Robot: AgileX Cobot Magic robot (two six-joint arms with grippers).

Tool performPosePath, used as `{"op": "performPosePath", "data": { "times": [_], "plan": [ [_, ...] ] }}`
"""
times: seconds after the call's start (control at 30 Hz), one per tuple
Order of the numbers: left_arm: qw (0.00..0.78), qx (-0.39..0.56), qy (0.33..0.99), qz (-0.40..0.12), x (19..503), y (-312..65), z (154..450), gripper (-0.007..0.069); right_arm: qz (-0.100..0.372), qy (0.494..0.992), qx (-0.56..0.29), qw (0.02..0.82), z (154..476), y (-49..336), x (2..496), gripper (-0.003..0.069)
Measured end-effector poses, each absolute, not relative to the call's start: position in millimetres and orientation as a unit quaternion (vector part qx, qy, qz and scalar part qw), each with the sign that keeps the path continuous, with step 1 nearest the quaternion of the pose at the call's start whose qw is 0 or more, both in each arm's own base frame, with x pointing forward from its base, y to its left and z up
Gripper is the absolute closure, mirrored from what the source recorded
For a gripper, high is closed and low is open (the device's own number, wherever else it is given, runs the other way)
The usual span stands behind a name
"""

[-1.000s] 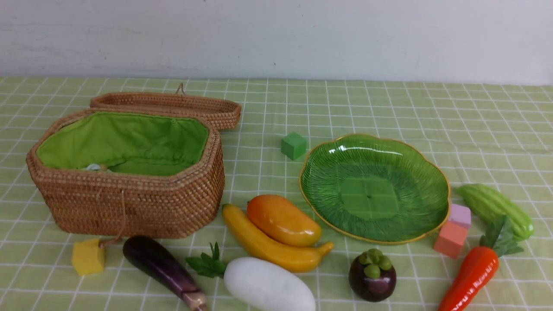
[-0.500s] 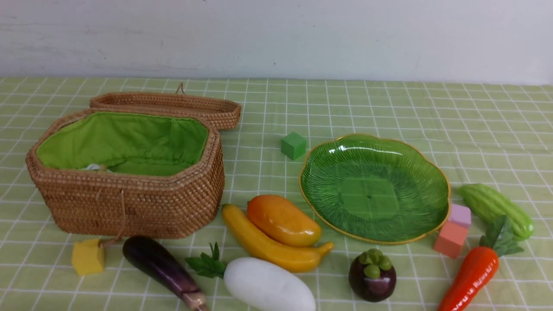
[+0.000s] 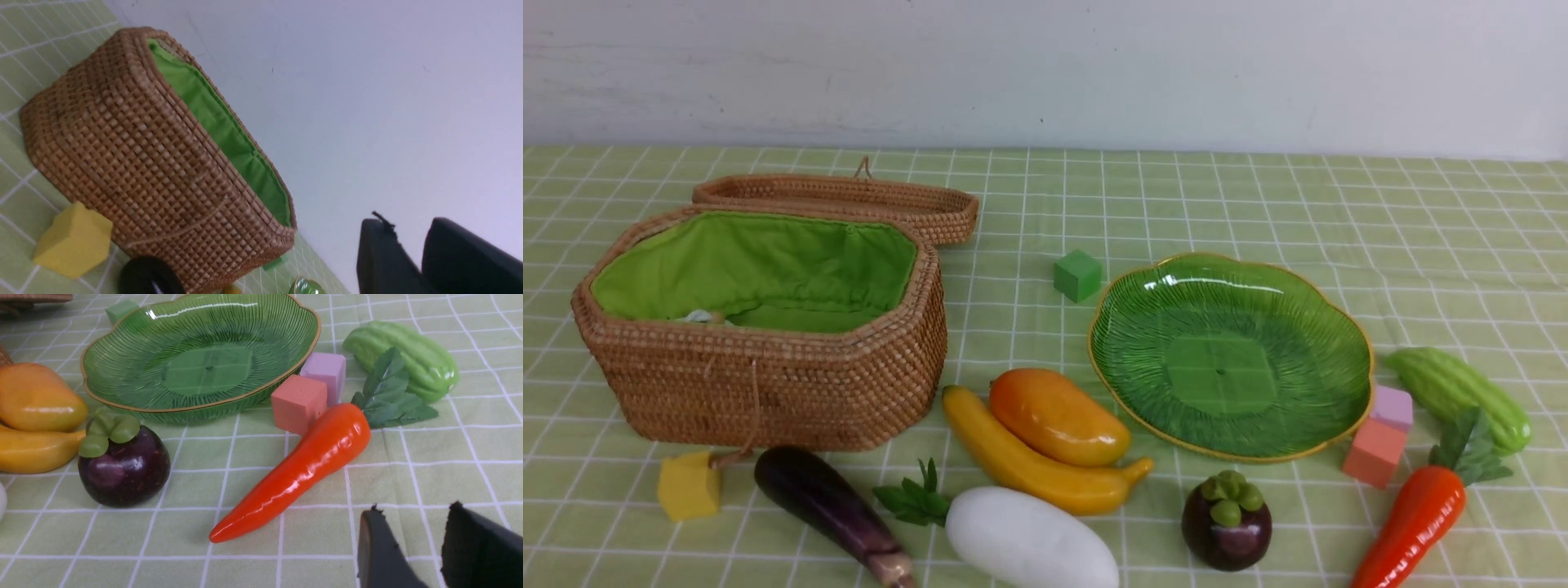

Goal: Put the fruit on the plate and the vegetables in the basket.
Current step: Use the left arm to grab an eggplant and put it into the left basket

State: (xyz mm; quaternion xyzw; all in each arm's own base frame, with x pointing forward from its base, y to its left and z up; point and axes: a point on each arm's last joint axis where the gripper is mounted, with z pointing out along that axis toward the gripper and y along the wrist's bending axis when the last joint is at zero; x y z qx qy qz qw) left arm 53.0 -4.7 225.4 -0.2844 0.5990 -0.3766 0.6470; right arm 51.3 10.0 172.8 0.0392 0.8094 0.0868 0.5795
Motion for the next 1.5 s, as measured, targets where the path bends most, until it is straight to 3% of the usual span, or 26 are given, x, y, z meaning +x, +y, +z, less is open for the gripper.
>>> {"op": "performPosePath", "data": {
  "times": [0.07,0.13,0.3,0.4,0.5,0.53,0.6,0.67,0.73,0.93,0.97,1.0,1.07,1.27,1.4,1.5],
  "plan": [
    [0.641,-0.271,0.617,-0.367,52.0,-6.6,234.3,0.0541,0.087,0.809,0.039,0.579,172.8,10.0,51.3,0.0419],
    [0.634,-0.225,0.664,-0.327,49.8,-10.5,269.0,0.0638,0.086,0.807,0.040,0.583,173.6,9.7,51.6,0.0419],
    [0.569,-0.136,0.774,-0.241,59.5,-17.8,321.0,0.0638,0.094,0.801,0.049,0.589,174.8,9.8,52.1,0.0419],
    [0.518,-0.099,0.823,-0.212,68.7,-21.4,336.0,0.0638,0.175,0.778,0.119,0.592,176.8,13.3,53.4,0.0419],
    [0.488,-0.086,0.845,-0.201,76.9,-23.2,343.4,0.0638,0.274,0.724,0.211,0.597,185.9,14.5,55.0,0.0419],
    [0.486,-0.086,0.846,-0.201,78.0,-23.3,344.0,0.0638,0.280,0.718,0.218,0.599,186.9,14.1,55.2,0.0419],
    [0.466,-0.084,0.858,-0.198,83.1,-24.3,342.6,0.0638,0.337,0.672,0.277,0.598,193.3,12.4,56.0,0.0419],
    [0.453,-0.077,0.867,-0.194,85.0,-25.3,340.9,0.0638,0.359,0.662,0.285,0.593,197.5,13.8,55.4,0.0420],
    [0.430,-0.062,0.880,-0.192,88.3,-28.1,339.5,0.0638,0.377,0.676,0.242,0.586,214.1,22.0,50.9,0.0433],
    [0.352,-0.008,0.919,-0.180,110.9,-41.4,353.6,0.0638,0.322,0.781,-0.007,0.536,296.8,47.7,42.9,0.0520],
    [0.348,-0.005,0.920,-0.181,111.6,-42.3,354.0,0.0638,0.320,0.781,-0.014,0.536,300.3,48.2,41.1,0.0524],
    [0.334,0.003,0.924,-0.184,120.4,-47.7,356.5,0.0638,0.289,0.812,-0.076,0.501,325.1,50.6,44.4,0.0550],
    [0.313,0.005,0.930,-0.194,128.7,-54.6,353.0,0.0638,0.262,0.828,-0.113,0.482,347.0,49.9,46.4,0.0567],
    [0.233,0.025,0.950,-0.206,146.4,-81.0,330.9,0.0638,0.212,0.842,-0.228,0.441,404.6,49.8,54.3,0.0586],
    [0.239,0.025,0.947,-0.211,152.1,-98.5,326.8,0.0638,0.199,0.838,-0.296,0.414,415.1,56.7,63.1,0.0587],
    [0.243,0.007,0.952,-0.185,164.5,-107.6,316.9,0.0615,0.208,0.823,-0.327,0.416,418.2,62.9,64.2,0.0587]
  ]
}}
